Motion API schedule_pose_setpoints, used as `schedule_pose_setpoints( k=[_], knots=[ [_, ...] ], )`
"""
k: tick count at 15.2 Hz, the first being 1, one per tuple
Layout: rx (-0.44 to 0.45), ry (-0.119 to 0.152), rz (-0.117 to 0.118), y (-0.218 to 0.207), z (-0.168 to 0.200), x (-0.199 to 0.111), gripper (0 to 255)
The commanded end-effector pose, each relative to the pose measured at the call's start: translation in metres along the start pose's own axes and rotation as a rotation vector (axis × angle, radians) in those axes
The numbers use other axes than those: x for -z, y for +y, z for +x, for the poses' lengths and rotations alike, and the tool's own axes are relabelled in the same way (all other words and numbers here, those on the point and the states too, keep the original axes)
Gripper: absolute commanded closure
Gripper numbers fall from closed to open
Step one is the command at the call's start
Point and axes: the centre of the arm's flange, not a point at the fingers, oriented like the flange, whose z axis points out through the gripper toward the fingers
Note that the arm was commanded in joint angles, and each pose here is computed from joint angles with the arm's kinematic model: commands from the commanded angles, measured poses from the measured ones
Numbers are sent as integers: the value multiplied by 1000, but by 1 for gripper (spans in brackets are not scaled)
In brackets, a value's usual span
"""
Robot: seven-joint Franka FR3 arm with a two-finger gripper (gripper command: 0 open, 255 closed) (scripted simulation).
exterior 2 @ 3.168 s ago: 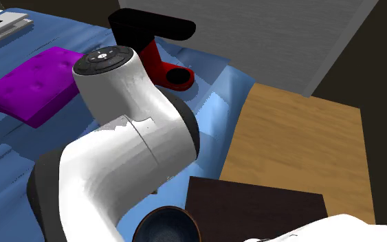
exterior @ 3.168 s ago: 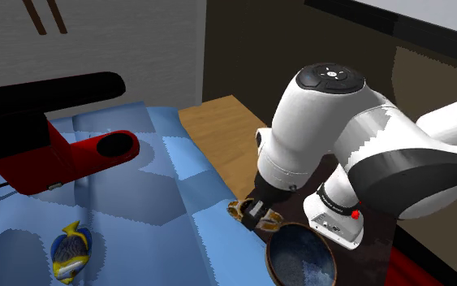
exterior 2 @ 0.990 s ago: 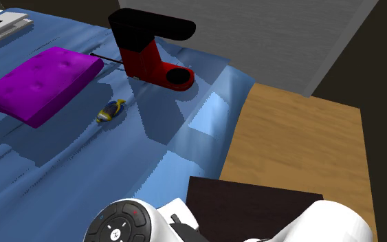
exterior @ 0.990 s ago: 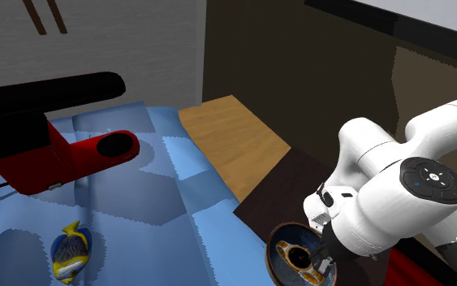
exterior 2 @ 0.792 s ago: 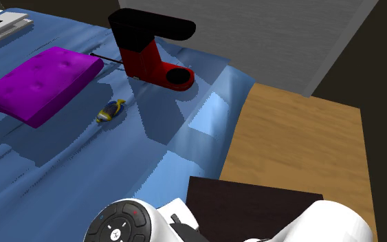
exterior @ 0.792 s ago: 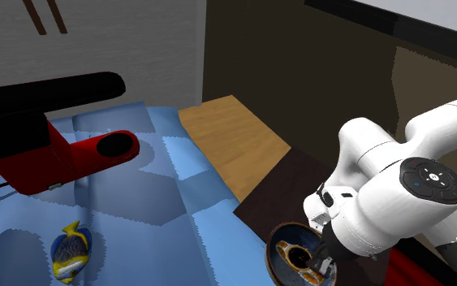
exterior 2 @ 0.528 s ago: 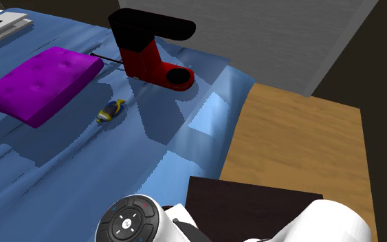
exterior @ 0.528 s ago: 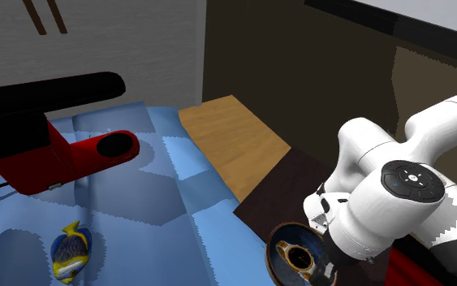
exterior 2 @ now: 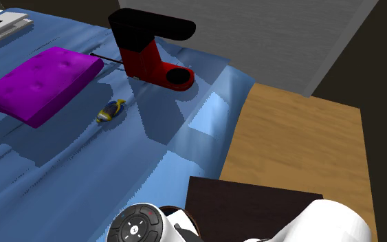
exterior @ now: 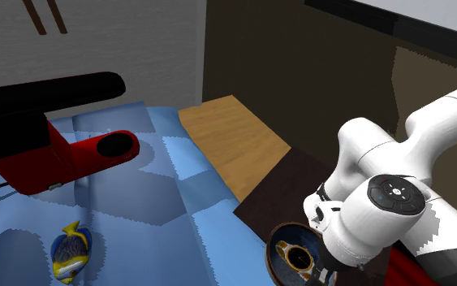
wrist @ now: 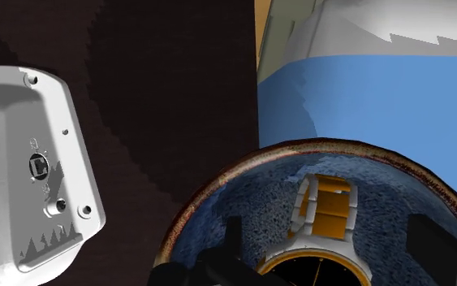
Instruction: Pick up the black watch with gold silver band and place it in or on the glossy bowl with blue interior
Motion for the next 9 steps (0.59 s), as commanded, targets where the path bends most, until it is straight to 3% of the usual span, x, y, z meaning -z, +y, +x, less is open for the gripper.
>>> schedule_pose_setpoints(
  k=[1, 5, 6, 9],
  knots=[
    [0, 0, 0, 0, 0, -1, 0],
    [0, 0, 0, 0, 0, -1, 0],
    [0, 0, 0, 0, 0, -1, 255],
    [0, 0, 0, 0, 0, -1, 255]
  ],
)
